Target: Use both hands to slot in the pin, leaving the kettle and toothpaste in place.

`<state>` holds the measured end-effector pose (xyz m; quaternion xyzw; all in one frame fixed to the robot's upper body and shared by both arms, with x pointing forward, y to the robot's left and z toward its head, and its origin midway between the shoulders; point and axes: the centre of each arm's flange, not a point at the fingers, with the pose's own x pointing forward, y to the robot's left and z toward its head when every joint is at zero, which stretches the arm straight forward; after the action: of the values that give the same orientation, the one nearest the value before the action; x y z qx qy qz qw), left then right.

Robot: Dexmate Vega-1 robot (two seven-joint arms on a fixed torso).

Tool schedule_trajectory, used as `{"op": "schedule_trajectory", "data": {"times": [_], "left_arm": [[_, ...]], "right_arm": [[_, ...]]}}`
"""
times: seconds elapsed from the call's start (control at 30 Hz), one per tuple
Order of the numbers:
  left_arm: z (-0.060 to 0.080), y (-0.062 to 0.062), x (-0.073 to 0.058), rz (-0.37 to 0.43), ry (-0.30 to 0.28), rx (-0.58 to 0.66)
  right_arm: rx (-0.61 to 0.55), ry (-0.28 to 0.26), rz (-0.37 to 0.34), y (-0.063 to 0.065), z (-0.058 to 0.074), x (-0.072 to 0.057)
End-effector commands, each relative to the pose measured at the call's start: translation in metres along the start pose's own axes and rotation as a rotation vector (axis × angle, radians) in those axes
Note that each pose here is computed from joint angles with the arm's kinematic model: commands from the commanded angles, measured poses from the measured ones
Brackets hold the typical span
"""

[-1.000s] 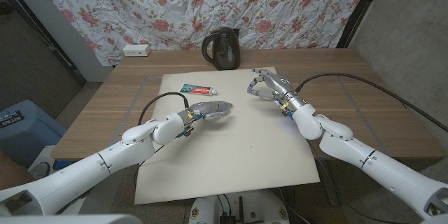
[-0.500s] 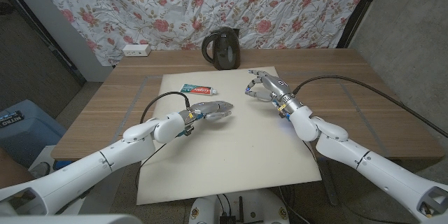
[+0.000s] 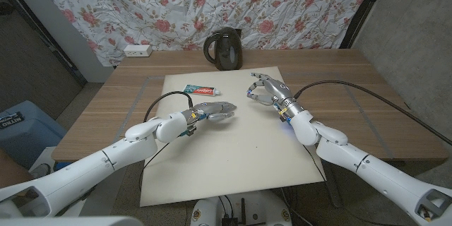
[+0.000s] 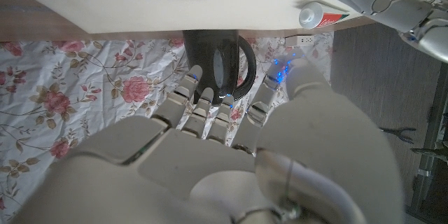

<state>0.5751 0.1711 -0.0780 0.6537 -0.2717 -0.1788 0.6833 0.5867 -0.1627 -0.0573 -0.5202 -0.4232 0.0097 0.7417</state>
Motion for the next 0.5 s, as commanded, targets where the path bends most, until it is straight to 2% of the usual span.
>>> {"op": "schedule_trajectory", "data": {"times": [0.03, 0.5], "left_arm": [[-0.0001, 0.0006, 0.0008, -0.007, -0.002, 0.008], [0.0003, -0.0013, 0.0003, -0.015, -0.002, 0.014]], "right_arm": [[0.006, 0.025, 0.005, 0.0091, -0.0049, -0.0027], [0.002, 0.054, 0.038, 0.0107, -0.0093, -0.0049]]}}
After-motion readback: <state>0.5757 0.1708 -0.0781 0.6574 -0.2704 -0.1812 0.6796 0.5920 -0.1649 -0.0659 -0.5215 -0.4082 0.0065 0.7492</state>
